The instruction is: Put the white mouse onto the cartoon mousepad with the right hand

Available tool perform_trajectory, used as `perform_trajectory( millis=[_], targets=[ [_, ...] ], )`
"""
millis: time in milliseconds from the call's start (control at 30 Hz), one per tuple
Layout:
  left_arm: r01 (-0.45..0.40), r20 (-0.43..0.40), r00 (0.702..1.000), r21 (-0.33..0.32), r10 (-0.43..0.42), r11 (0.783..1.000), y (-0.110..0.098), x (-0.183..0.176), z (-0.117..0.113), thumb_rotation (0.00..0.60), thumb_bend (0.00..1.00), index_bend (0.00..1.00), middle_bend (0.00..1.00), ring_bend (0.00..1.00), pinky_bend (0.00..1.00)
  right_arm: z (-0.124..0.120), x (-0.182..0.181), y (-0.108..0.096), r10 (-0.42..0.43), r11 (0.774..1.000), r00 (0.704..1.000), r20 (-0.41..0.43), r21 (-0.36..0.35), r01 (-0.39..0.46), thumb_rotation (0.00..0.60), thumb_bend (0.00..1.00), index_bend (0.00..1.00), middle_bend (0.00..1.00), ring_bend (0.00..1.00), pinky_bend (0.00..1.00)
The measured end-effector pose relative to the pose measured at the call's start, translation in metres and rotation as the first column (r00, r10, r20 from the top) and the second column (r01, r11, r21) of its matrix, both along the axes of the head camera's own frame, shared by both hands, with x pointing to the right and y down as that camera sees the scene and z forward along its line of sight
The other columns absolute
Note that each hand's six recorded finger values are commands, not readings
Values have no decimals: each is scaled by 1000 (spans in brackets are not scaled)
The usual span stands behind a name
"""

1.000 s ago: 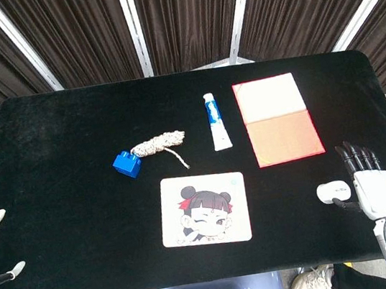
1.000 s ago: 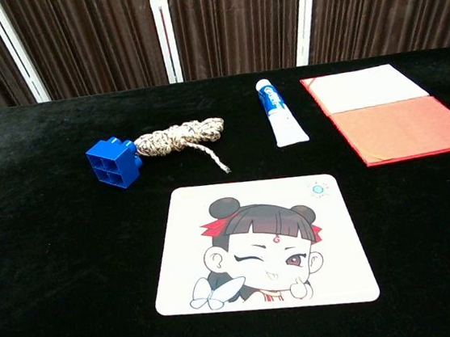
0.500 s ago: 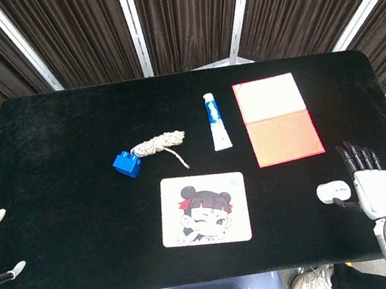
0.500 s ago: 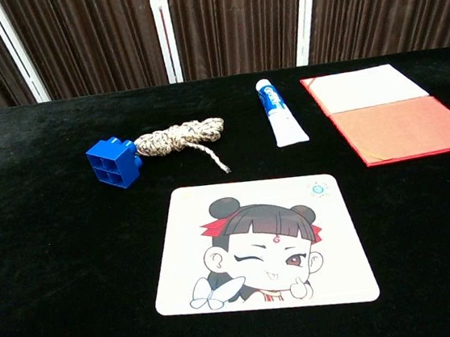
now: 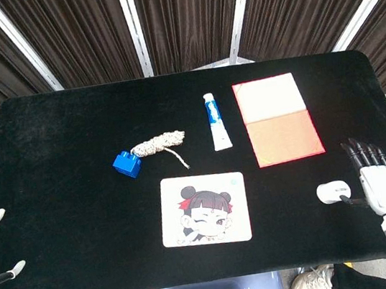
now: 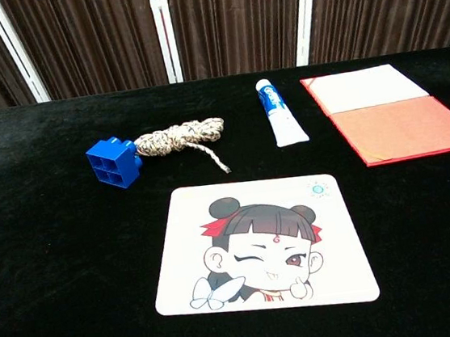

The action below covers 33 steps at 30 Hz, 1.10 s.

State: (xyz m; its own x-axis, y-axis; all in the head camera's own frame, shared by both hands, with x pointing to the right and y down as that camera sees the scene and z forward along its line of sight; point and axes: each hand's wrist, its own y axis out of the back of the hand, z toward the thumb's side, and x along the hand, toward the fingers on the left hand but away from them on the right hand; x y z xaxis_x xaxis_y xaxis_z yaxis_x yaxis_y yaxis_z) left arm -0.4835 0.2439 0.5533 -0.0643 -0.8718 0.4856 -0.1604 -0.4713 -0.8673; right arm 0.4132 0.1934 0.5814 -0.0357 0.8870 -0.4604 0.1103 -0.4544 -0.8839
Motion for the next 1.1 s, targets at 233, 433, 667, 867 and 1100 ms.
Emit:
perform_trajectory(
  millis=[233,433,667,867,1100],
  targets=[
    [5,3,1000,7,-5,1000,0,1,0,600,106,9,0,0,0,-3,32,-9,50,999,997,61,-2,-50,600,39,27,0,0,0],
    [7,16,1000,9,-7,1000,-1,1,0,600,106,12,0,0,0,-5,66,-11,65,998,995,80,11,-66,600,40,27,0,0,0],
    [11,24,1000,11,-11,1000,-1,2,0,600,106,27,0,0,0,9,69,-2,38,997,998,57,-69,-34,600,41,42,0,0,0],
    [9,32,999,8,-10,1000,-1,2,1,600,106,31,0,0,0,27,68,6,101,976,987,128,-207,-73,600,40,78,0,0,0],
    [14,38,999,5,-14,1000,-2,3,2,600,106,31,0,0,0,43,72,5,90,969,975,204,-246,-38,600,41,121,0,0,0]
  ],
)
